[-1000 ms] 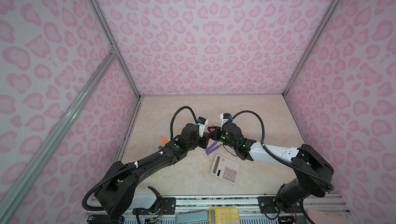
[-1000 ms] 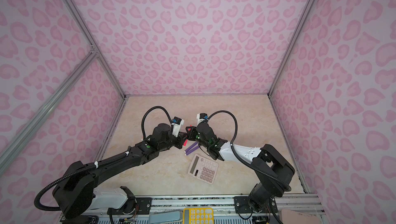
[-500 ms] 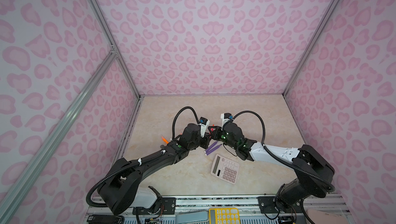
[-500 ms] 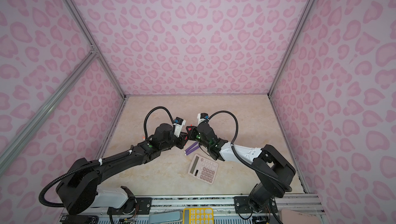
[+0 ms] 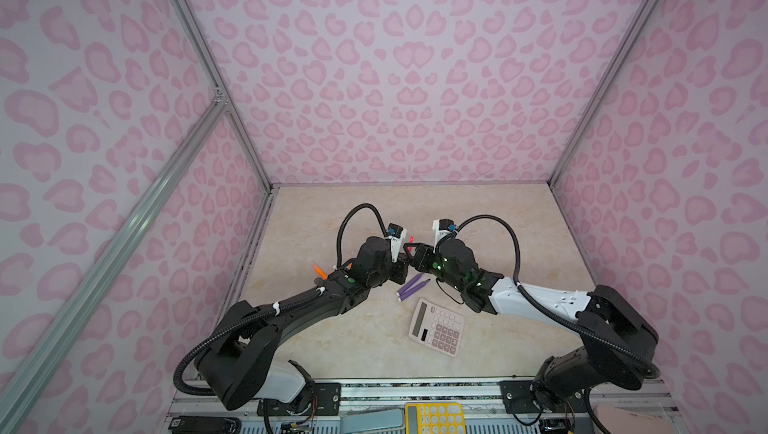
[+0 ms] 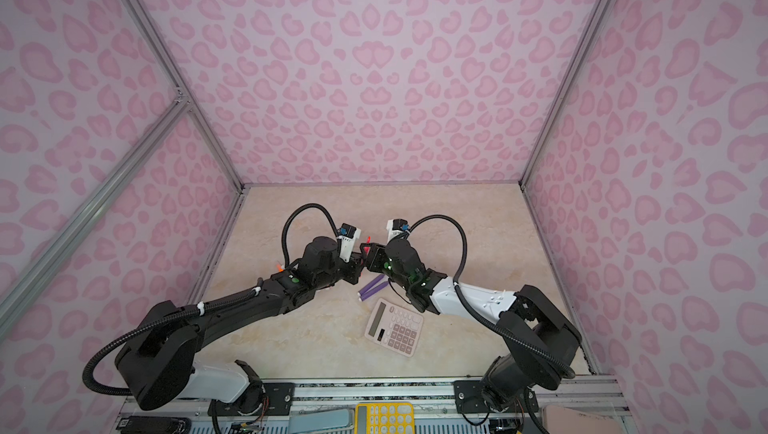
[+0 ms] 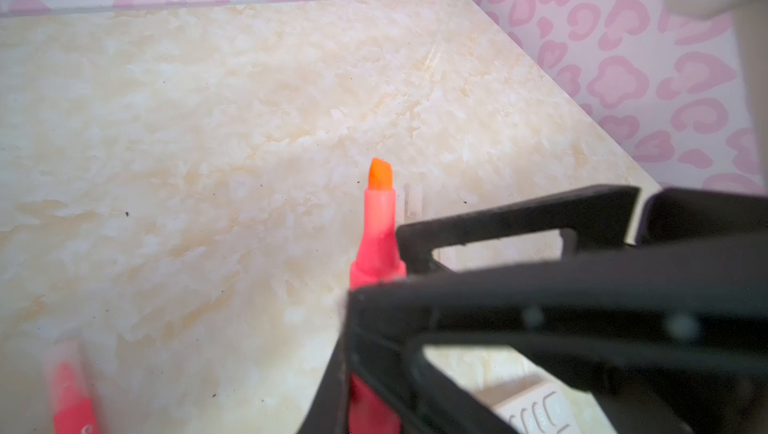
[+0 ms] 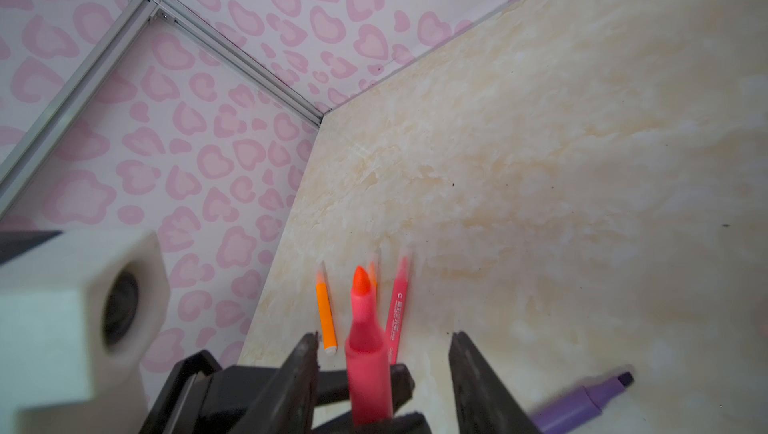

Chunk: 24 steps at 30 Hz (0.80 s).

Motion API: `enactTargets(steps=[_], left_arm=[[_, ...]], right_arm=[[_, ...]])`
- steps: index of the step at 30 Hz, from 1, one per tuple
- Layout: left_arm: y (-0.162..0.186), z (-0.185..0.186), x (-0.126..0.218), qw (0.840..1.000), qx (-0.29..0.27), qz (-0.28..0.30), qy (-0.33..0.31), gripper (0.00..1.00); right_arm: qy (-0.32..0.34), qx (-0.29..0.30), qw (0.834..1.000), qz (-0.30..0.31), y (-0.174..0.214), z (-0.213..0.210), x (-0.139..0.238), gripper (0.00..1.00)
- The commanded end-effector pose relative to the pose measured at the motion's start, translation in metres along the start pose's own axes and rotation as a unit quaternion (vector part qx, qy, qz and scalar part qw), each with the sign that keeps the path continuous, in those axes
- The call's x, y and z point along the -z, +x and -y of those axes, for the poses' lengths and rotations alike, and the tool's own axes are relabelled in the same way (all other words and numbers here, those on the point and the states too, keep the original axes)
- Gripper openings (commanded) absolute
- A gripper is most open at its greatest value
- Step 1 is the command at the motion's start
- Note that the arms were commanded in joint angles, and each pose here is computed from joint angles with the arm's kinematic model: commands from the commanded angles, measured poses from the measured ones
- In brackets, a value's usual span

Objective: Insert the pens into the pen caps
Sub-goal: 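Move the right gripper to a translucent cap and grasp it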

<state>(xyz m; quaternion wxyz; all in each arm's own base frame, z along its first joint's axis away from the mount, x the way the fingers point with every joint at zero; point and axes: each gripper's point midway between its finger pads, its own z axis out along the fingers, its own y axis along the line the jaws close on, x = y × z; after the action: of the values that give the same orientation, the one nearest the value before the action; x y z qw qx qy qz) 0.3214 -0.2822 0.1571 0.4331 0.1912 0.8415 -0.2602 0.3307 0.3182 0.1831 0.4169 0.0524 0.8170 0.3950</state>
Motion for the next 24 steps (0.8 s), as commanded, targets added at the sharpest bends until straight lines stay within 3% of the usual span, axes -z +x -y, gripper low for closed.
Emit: enactTargets(steps=[1, 6, 10, 13, 16, 24], left_arm=[[-0.037, -0.018, 0.011, 0.997, 0.011, 0.066, -0.045, 0.03], [-0.026, -0.045, 0.024, 0.994, 0.022, 0.072, -0.077, 0.03], [-0.007, -0.049, 0.035, 0.994, 0.023, 0.071, -0.078, 0.03], [0.005, -0.030, 0.038, 0.997, 0.030, 0.068, -0.014, 0.03], [0.022, -0.010, 0.038, 0.997, 0.037, 0.051, 0.045, 0.03], [0.062, -0.003, 0.036, 0.996, 0.049, 0.016, 0.071, 0.03]], right_arm=[[0.050, 0.018, 0.999, 0.014, -0.003, 0.024, 0.013, 0.54], [0.130, 0.014, 0.990, 0.056, -0.012, 0.066, 0.047, 0.52], [0.238, 0.018, 0.967, 0.087, -0.017, 0.117, 0.075, 0.43], [0.298, 0.009, 0.952, 0.063, -0.008, 0.147, 0.087, 0.40], [0.317, 0.013, 0.947, 0.040, 0.006, 0.158, 0.084, 0.39], [0.388, 0.033, 0.920, -0.032, 0.030, 0.179, 0.057, 0.36]])
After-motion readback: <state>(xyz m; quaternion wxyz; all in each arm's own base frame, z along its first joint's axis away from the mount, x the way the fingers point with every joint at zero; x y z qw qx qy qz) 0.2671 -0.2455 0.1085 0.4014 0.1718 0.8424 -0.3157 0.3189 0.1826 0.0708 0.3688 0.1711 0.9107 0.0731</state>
